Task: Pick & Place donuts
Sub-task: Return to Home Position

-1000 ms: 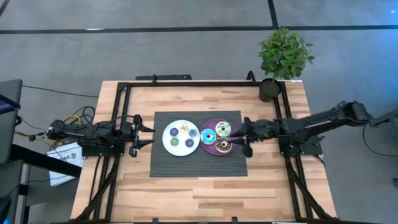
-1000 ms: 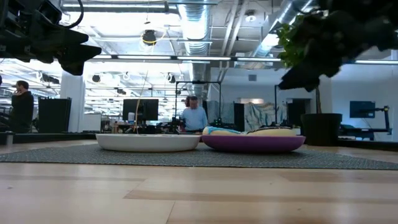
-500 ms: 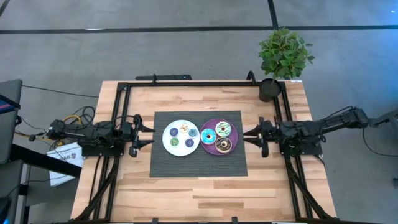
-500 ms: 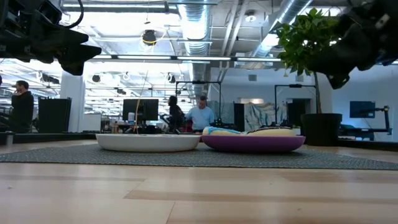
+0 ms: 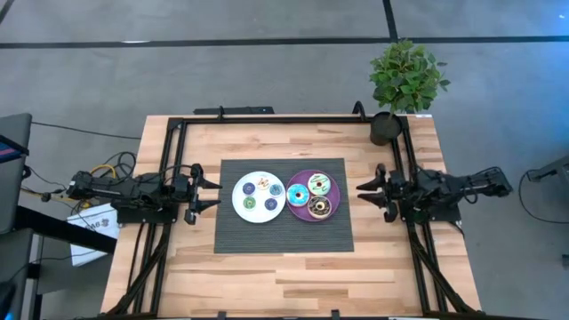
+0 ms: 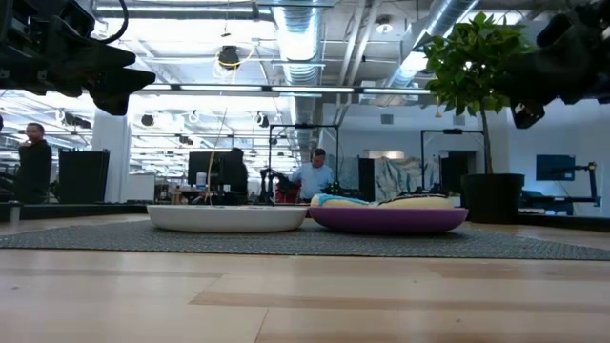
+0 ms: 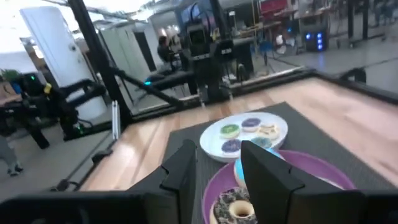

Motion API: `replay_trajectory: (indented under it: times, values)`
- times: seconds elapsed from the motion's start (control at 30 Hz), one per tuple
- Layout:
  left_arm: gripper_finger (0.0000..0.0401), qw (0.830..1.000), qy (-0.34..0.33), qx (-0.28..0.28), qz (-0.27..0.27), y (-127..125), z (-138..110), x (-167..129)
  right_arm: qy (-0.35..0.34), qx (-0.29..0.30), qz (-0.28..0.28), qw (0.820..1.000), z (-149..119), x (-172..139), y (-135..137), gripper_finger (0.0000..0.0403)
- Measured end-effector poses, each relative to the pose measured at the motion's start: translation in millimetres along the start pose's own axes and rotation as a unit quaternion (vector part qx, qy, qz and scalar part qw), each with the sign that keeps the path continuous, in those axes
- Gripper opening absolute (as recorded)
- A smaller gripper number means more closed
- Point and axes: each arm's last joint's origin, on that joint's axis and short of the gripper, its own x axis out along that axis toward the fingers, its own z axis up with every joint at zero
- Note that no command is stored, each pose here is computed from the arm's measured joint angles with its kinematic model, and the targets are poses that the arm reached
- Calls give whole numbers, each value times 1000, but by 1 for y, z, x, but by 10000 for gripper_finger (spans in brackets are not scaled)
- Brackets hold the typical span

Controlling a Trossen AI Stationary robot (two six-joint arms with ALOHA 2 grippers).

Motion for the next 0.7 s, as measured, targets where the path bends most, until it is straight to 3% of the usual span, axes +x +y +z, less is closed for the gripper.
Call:
replay_trajectory:
  times: [0.37, 0.7]
  values:
    - [212, 1000, 0, 0, 0, 0, 0, 0, -1, -22, -16, 1000, 2, 0, -4, 115]
    - [212, 1000, 0, 0, 0, 0, 0, 0, -12, -43, -32, 999, -1, 2, -13, 80]
